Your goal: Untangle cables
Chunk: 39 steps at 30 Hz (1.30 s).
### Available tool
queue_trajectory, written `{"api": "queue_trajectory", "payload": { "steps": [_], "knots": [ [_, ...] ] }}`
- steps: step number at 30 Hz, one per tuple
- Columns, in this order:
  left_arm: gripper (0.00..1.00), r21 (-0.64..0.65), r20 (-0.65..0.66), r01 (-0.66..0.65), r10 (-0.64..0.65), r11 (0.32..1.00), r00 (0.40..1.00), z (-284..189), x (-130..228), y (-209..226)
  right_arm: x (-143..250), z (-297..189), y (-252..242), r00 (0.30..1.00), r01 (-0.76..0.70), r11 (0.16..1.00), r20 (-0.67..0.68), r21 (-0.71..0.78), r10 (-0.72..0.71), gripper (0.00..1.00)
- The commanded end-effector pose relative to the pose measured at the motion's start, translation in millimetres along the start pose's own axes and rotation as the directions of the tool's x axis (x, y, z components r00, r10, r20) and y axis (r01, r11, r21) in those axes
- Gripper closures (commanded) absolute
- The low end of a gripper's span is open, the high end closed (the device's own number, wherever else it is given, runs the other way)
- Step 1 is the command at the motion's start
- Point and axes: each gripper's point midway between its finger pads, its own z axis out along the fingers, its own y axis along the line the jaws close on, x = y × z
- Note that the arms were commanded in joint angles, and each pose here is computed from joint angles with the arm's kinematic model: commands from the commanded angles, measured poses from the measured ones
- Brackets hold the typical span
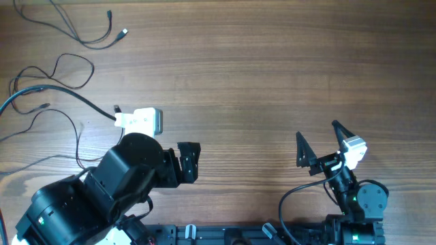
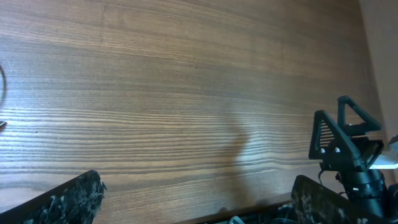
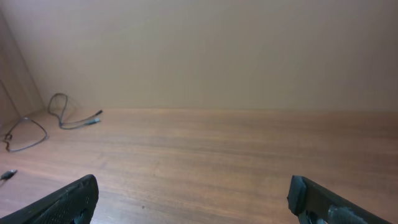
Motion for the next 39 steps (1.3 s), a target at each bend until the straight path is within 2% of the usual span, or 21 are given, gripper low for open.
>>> {"api": "queue_trajectory", "payload": {
  "steps": [1,11,23,32,39],
  "knots": [
    [0.0,-0.01,0.009,0.005,-0.004,1.0,1.0,0.8,-0.7,1.4,-1.2,-0.7,-1.8,0.999,0.047,0.999,0.01,0.013,-0.048,0.01],
    [0.0,-0.009,0.009,0.005,-0.005,1.0,1.0,0.8,-0.8,1.4,-1.1,-1.6,-17.1,0.993,0.115,0.988,0.001,0.102,-0.115,0.0],
    [0.0,-0.01,0.009,0.005,-0.004,1.0,1.0,0.8,-0.7,1.4,-0.5,-8.4,-50.4,0.992,0.128,0.947,-0.021,0.293,-0.127,0.0],
    [0.0,-0.01,0.009,0.005,-0.004,1.0,1.0,0.8,-0.7,1.4,-0.1,-8.1,-49.3,0.984,0.176,0.942,-0.036,0.285,-0.173,0.0],
    [0.0,-0.009,0.009,0.005,-0.005,1.0,1.0,0.8,-0.8,1.4,0.1,-7.9,-48.9,0.989,0.15,0.947,-0.029,0.283,-0.148,0.0]
  ]
}}
